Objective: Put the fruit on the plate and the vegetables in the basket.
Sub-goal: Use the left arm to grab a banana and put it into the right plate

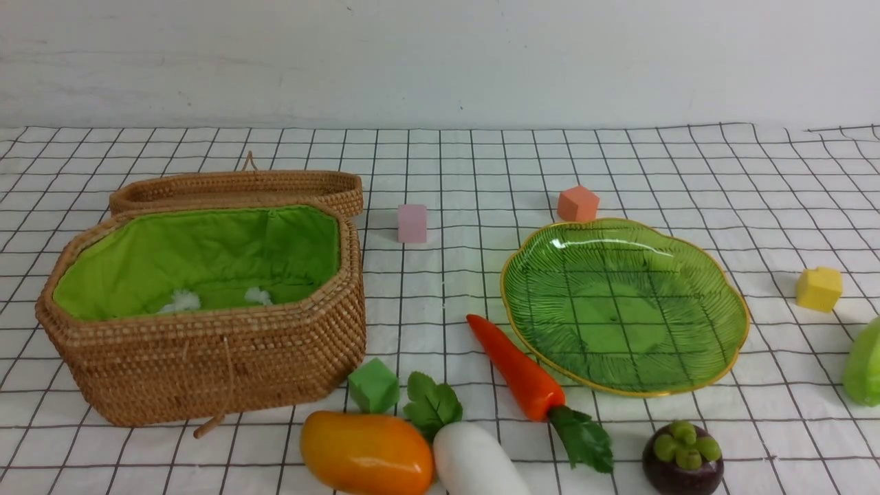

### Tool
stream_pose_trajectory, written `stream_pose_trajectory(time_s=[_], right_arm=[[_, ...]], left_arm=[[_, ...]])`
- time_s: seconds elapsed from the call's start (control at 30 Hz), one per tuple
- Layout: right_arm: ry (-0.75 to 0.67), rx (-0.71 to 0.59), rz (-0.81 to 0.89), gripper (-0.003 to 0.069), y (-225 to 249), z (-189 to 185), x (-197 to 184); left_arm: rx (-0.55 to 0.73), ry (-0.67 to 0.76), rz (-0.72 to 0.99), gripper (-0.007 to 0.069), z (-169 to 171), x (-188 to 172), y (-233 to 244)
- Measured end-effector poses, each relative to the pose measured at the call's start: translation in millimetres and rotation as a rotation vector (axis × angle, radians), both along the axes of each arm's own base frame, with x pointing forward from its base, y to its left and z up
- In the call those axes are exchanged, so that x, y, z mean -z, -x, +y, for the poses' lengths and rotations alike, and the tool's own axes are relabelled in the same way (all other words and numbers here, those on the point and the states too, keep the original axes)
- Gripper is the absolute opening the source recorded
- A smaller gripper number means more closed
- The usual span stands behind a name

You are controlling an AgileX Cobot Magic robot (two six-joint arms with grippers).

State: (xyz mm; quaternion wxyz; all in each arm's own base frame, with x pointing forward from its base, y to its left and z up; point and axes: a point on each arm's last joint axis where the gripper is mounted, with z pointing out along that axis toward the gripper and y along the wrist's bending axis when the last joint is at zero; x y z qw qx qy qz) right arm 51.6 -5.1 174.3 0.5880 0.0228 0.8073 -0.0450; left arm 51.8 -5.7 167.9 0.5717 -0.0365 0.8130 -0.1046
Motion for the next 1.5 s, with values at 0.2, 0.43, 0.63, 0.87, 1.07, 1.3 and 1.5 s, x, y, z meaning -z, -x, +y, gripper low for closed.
stream_pose_trajectory(time_s=[0.2, 0.43, 0.63, 0.87, 1.07, 1.3, 1.5], right_arm=[[0.0, 0.0, 0.0, 0.0242, 0.0, 0.0, 0.0], [0.0, 0.0, 0.0, 0.0242, 0.0, 0.0, 0.0], [0.0, 0.0, 0.0, 0.0242, 0.0, 0.0, 0.0], [0.0, 0.0, 0.0, 0.0242, 0.0, 0.0, 0.0], [0.0, 0.0, 0.0, 0.0242, 0.0, 0.0, 0.0], [0.0, 0.0, 0.0, 0.0242, 0.0, 0.0, 0.0], [0.0, 0.0, 0.0, 0.0242, 0.0, 0.0, 0.0]], left_arm=[[0.0, 0.001, 0.0, 0.0239, 0.0, 0.0, 0.0], [0.0, 0.001, 0.0, 0.0239, 0.0, 0.0, 0.0], [0.0, 0.0, 0.0, 0.0239, 0.0, 0.0, 0.0], [0.006, 0.007, -0.062, 0.0239, -0.7, -5.4, -1.6], [0.037, 0.109, -0.413, 0.0239, -4.4, -38.1, -3.9], [0.089, 0.285, -0.811, 0.0239, -4.9, -90.1, 10.9], [0.059, 0.29, -0.791, 0.0239, 1.7, -167.9, 33.0]])
